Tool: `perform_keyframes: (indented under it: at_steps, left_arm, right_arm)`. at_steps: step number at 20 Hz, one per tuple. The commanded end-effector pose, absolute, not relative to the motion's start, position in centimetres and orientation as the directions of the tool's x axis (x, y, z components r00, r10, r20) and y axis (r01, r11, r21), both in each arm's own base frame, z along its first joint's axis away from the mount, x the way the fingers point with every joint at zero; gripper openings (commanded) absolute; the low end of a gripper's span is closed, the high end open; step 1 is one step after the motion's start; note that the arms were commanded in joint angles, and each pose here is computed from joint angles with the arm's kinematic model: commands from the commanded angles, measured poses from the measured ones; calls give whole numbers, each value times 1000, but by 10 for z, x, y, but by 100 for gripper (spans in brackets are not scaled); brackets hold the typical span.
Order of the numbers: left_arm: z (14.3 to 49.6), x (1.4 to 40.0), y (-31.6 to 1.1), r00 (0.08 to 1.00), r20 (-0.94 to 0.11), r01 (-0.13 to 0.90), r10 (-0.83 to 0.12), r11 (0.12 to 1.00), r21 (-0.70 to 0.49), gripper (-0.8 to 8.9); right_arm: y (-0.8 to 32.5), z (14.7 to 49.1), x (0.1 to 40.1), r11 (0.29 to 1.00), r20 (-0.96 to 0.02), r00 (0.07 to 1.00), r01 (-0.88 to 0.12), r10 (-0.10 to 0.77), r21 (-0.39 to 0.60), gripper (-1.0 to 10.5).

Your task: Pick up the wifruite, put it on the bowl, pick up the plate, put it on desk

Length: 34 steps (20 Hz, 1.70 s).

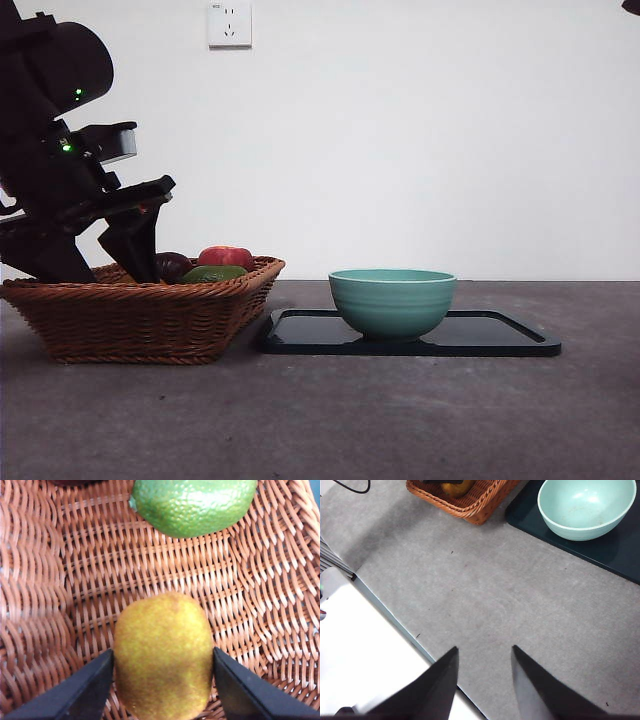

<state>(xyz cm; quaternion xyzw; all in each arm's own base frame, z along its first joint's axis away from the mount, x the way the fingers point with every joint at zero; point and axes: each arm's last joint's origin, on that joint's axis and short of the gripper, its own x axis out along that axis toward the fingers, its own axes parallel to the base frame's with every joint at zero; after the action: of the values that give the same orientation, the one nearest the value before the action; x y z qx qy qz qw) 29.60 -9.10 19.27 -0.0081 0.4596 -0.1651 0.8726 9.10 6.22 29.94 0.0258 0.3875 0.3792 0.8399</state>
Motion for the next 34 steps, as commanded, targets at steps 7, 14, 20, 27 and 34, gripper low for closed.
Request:
perform_keyframes:
  at_steps: [7,14,20,27,34]
  left_arm:
    - [255,287,-90,645,-678,322,-351,930,-176,468]
    - [338,190,-72,575,-488,582,-657,747,-321,465]
    - [343,119,-57,413,-568,681,-712,656,-326,464]
    - [345,94,-50,397,-573,713,-717,634,-300,464]
    - [345,94,-50,396,-574,712,-717,634,-301,464]
  right_arm:
    - [63,303,91,709,-620,420,-618,663,341,170]
    - [64,305,93,705,-601,434,-625,671,336,170]
    - [64,306,93,706,-594,439,-618,674,345,170]
    - [64,306,93,709,-595,438,-611,674,353,170]
    - [64,305,93,710,-595,438,-606,674,359,170]
